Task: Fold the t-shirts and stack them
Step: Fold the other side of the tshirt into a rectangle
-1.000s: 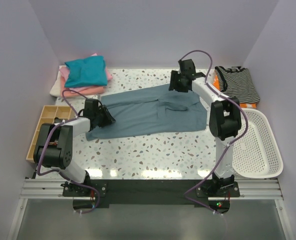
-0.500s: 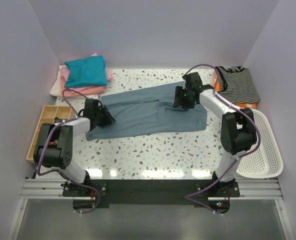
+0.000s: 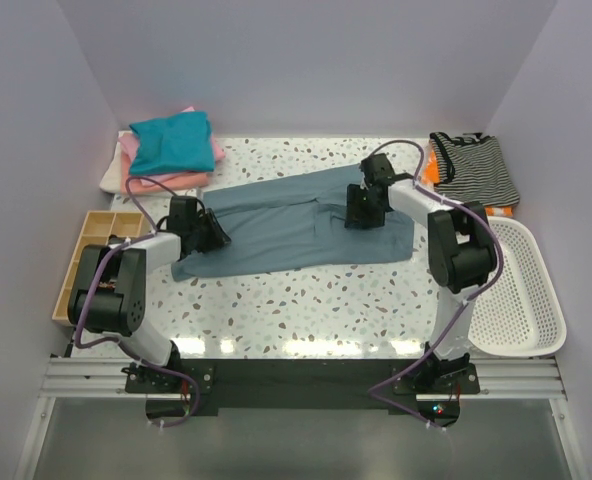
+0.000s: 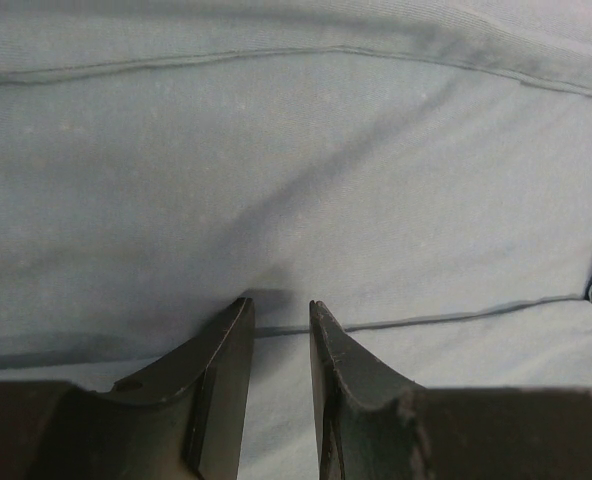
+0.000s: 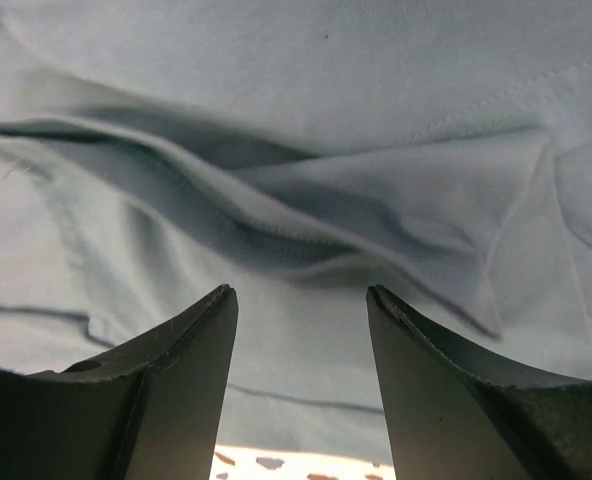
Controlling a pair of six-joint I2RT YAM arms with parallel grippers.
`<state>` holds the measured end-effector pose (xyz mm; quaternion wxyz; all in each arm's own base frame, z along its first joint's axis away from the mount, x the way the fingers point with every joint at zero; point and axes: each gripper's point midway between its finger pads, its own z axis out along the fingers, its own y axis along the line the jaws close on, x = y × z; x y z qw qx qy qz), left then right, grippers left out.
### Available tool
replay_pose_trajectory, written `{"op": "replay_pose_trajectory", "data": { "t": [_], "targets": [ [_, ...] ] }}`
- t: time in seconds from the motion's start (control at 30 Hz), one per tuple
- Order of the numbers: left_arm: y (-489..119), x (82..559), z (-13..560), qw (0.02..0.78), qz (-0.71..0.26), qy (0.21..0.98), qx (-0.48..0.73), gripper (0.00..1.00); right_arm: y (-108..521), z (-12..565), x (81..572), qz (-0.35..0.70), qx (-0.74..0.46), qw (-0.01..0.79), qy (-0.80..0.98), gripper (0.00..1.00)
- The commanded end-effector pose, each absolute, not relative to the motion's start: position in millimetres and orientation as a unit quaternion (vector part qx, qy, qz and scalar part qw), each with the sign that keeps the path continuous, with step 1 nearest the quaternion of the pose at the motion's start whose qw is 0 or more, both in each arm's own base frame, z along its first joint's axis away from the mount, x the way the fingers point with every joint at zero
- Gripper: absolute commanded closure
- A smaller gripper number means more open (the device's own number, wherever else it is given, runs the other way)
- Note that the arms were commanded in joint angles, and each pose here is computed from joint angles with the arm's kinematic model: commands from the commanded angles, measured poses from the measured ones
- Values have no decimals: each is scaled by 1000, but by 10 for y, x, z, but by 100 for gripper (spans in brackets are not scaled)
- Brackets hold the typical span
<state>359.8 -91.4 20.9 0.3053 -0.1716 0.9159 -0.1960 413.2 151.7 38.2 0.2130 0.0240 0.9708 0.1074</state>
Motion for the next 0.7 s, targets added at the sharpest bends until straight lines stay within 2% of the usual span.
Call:
{"op": "replay_pose_trajectory", "data": {
  "t": [0.0, 0.43, 0.57, 0.67],
  "targets": [
    [-915, 3698, 249, 314, -188, 917, -158, 66, 1548, 425, 4371, 99, 25, 235, 967, 41],
    [-900, 3696, 171, 306, -181, 921, -159, 66, 1635, 408, 4884, 89, 25, 257, 962, 41],
    [-904, 3686, 157, 304, -181, 922, -158, 67, 1757, 477, 5094, 110, 16, 272, 956, 41],
    [-893, 3687, 177, 308, -181, 920, -158, 67, 1827, 745, 5246, 135, 13, 310, 941, 41]
  ]
}}
